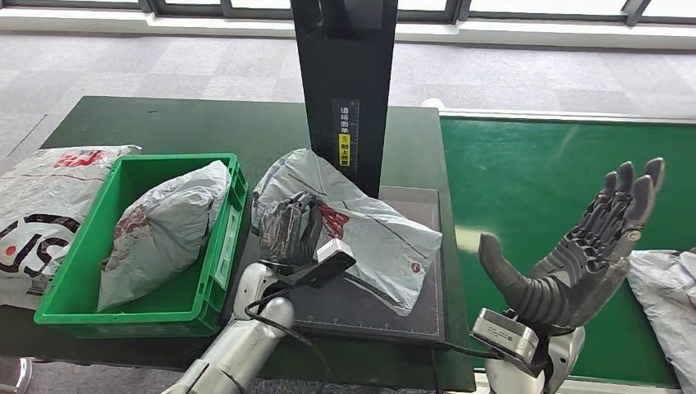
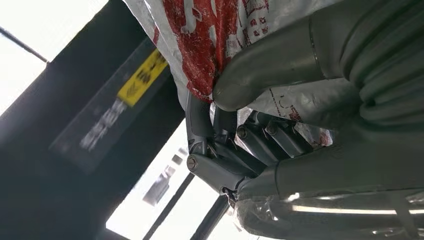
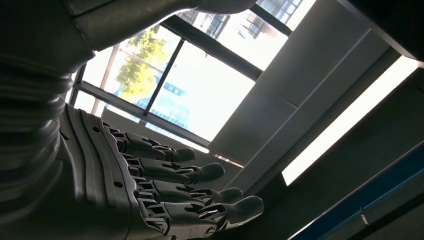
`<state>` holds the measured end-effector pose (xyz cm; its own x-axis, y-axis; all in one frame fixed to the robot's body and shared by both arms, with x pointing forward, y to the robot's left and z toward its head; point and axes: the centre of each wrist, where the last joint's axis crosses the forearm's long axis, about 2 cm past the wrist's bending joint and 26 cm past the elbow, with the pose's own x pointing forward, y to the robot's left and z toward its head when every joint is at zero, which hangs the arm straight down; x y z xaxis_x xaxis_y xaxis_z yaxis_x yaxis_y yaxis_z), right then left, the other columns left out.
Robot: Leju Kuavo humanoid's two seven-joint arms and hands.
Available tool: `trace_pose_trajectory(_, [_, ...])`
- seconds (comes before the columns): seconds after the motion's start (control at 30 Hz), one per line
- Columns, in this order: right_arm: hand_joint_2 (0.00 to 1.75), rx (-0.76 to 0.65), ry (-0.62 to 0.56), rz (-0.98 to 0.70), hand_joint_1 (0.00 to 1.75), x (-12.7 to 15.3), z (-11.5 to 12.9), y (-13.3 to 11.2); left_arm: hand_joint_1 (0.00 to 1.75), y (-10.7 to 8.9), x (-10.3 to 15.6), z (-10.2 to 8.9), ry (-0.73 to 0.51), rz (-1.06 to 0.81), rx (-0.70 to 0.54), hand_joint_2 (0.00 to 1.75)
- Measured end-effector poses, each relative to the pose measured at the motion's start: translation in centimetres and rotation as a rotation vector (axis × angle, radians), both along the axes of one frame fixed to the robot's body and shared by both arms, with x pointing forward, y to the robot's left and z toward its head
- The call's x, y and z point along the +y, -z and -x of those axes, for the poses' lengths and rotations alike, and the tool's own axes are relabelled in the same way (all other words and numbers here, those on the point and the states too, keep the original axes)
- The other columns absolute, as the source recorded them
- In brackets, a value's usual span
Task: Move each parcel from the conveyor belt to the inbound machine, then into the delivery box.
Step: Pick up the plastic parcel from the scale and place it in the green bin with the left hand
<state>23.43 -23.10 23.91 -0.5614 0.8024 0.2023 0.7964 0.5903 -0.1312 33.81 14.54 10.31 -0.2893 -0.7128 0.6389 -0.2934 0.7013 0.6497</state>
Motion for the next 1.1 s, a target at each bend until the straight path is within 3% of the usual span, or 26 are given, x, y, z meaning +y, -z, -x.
trace_pose_trajectory(0.17, [1.75, 0.001, 0.002, 0.0, 0.0, 0.0, 0.0, 0.0, 1.75, -1.5, 2.2, 0.0, -0.089, 0.041, -0.12, 1.75])
trace_pose_trajectory(0.37, [1.75, 0.001, 0.003, 0.0, 0.0, -0.1, 0.0, 0.0, 1.75, -1.8, 2.8, 0.1, -0.117, 0.05, -0.139, 1.75])
trace_pose_trajectory(0.63, [1.75, 0.012, 0.003, -0.007, 0.0, -0.2, -0.1, 0.3, 1.75, -4.3, 6.7, 0.7, -0.26, 0.058, -0.282, 1.75])
trace_pose_trajectory(0.87, [1.75, 0.024, -0.002, -0.017, 0.0, -0.1, -0.3, 0.6, 1.75, -7.0, 12.0, 1.5, -0.417, -0.001, -0.452, 1.75])
trace_pose_trajectory(1.1, [1.75, 0.03, -0.005, -0.018, 0.0, -0.1, -0.3, 0.8, 1.75, -6.5, 17.1, 1.0, -0.557, -0.03, -0.507, 1.75])
